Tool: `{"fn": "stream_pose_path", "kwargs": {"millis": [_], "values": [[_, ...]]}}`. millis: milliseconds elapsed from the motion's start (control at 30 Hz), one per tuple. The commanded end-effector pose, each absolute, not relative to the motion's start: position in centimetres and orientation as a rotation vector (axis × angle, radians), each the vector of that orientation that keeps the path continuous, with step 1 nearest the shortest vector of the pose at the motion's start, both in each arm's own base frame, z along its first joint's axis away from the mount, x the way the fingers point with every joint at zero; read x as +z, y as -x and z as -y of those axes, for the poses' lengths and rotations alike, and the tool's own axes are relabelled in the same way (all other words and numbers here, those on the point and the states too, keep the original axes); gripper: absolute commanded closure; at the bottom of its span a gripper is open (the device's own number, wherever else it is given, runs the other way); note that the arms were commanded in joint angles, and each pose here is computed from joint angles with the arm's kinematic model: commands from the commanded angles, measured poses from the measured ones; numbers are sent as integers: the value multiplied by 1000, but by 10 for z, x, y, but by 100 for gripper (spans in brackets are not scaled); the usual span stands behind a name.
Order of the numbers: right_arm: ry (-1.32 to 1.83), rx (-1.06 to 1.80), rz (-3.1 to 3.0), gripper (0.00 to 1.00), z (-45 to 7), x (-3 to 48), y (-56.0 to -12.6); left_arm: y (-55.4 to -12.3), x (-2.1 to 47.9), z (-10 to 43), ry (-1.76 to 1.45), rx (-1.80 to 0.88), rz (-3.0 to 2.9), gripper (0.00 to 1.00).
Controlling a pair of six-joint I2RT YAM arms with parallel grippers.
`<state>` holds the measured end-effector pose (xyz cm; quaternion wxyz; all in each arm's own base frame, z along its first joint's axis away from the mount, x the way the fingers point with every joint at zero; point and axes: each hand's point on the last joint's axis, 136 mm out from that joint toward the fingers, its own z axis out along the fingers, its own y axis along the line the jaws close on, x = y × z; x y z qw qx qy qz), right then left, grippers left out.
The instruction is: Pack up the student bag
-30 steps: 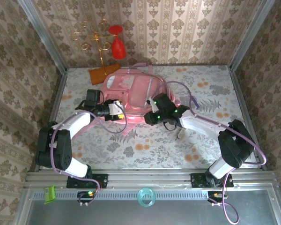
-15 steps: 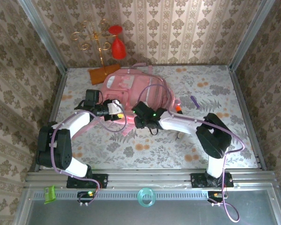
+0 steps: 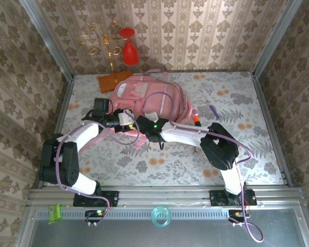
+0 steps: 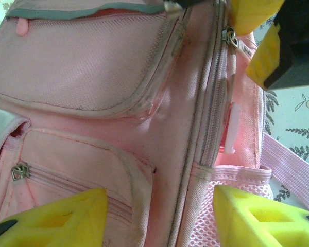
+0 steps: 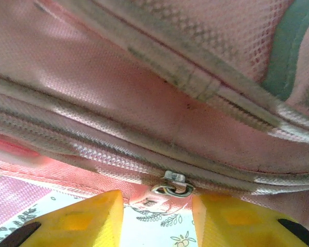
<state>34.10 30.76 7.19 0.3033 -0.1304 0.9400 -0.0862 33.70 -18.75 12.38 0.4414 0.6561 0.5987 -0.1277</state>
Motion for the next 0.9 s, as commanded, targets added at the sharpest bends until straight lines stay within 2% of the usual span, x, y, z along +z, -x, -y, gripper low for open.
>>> {"fn": "stream_pose_path", "kwargs": {"millis": [0, 200, 467, 867], "values": [[315, -380, -2449, 57, -291, 75, -348, -334, 133, 187, -1614, -329, -1456, 44], [292, -364, -2451, 58, -299, 66, -350, -334, 134, 187, -1612, -326, -1455, 44], [255, -374, -2410, 72, -295, 82, -353, -333, 134, 187, -1612, -327, -1456, 45], [288, -398, -2396, 75, -291, 89, -347, -331, 135, 187, -1613, -335, -1455, 46]]}}
